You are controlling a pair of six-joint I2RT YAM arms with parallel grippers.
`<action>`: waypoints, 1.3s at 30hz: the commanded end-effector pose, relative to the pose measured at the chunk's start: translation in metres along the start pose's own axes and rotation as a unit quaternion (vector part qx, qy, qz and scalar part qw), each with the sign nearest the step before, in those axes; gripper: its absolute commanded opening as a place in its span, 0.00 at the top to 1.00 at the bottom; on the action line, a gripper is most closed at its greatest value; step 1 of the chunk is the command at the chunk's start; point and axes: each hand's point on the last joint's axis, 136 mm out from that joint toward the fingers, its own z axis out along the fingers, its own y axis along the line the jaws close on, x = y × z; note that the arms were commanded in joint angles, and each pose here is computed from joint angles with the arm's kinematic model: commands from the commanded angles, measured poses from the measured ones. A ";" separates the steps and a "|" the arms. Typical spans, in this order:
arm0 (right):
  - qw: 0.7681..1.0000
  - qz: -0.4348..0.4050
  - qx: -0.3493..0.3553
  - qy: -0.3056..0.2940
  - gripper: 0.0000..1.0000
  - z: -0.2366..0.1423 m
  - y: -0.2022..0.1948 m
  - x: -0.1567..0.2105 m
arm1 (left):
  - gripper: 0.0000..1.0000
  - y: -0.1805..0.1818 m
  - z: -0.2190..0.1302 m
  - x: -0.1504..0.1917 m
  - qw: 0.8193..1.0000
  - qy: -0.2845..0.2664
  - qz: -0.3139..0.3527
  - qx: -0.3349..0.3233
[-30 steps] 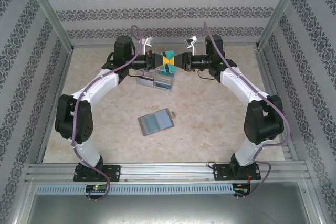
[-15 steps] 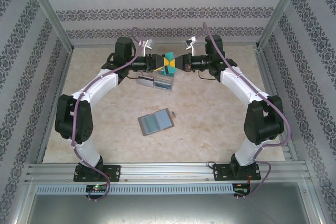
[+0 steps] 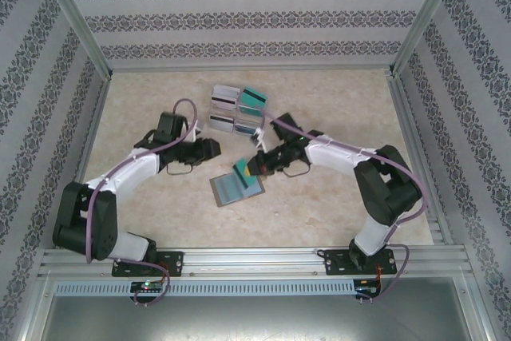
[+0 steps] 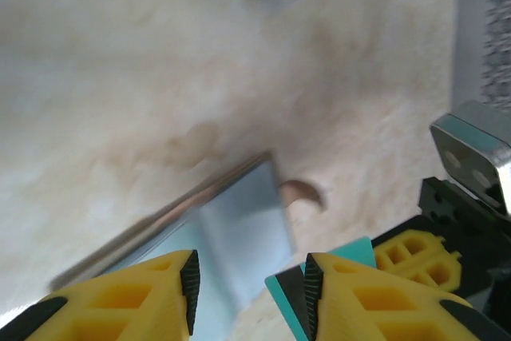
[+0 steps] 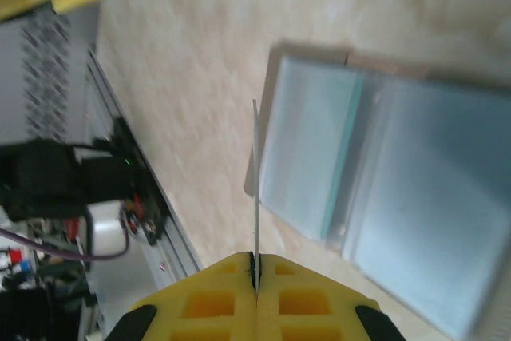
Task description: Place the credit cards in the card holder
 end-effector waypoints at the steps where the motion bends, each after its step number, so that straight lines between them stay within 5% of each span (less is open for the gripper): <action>1: 0.999 0.001 0.011 -0.035 0.99 0.011 -0.012 -0.011 | 0.59 0.025 -0.001 0.023 0.999 0.008 -0.008 -0.044; 11: 0.999 0.037 0.011 -0.037 0.99 0.034 -0.037 -0.008 | 0.63 0.048 0.010 0.063 0.995 0.054 -0.035 -0.071; 27: 0.996 0.081 0.028 -0.036 1.00 0.036 -0.063 0.005 | 0.68 0.059 0.030 0.084 0.993 0.080 -0.047 -0.079; 39: 0.995 0.089 -0.010 -0.032 1.00 0.045 -0.042 0.004 | 0.74 0.058 0.044 0.096 0.992 0.091 -0.046 -0.079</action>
